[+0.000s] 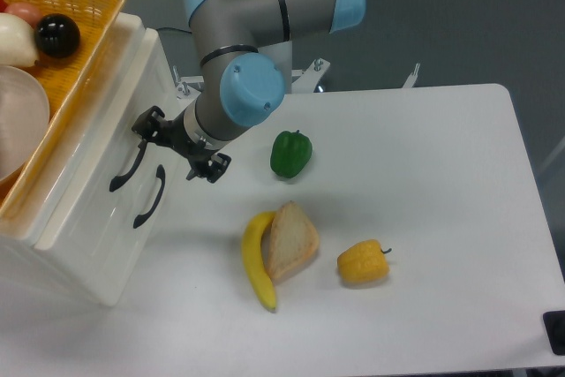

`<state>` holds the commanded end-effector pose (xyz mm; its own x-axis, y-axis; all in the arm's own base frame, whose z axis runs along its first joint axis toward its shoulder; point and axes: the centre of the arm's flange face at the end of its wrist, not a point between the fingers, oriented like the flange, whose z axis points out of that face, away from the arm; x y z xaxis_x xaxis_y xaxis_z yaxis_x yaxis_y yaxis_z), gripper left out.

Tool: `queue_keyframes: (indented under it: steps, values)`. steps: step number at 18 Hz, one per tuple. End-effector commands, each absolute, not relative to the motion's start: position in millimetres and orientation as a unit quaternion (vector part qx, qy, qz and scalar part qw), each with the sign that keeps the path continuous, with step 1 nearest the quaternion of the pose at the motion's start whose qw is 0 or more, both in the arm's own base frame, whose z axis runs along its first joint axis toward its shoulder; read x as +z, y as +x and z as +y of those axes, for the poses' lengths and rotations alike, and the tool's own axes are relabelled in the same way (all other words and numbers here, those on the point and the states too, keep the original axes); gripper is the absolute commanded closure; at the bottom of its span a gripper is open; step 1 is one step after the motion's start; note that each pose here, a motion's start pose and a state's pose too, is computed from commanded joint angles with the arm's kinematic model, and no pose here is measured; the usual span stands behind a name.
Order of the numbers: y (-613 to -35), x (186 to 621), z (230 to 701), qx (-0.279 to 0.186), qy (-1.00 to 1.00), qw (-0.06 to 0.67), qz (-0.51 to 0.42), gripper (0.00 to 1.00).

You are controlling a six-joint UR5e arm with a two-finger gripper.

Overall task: Slide the top drawer open
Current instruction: 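Hook the gripper fingers into the top drawer's black handle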

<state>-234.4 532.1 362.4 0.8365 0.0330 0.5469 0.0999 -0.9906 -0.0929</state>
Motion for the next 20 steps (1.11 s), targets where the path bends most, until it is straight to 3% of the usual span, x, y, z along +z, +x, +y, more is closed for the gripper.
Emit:
queue_keyframes:
  steps: [20]
  values:
    - [-234.9, 351.0, 539.9, -0.297, -0.952, 0.061, -0.036, 0.00]
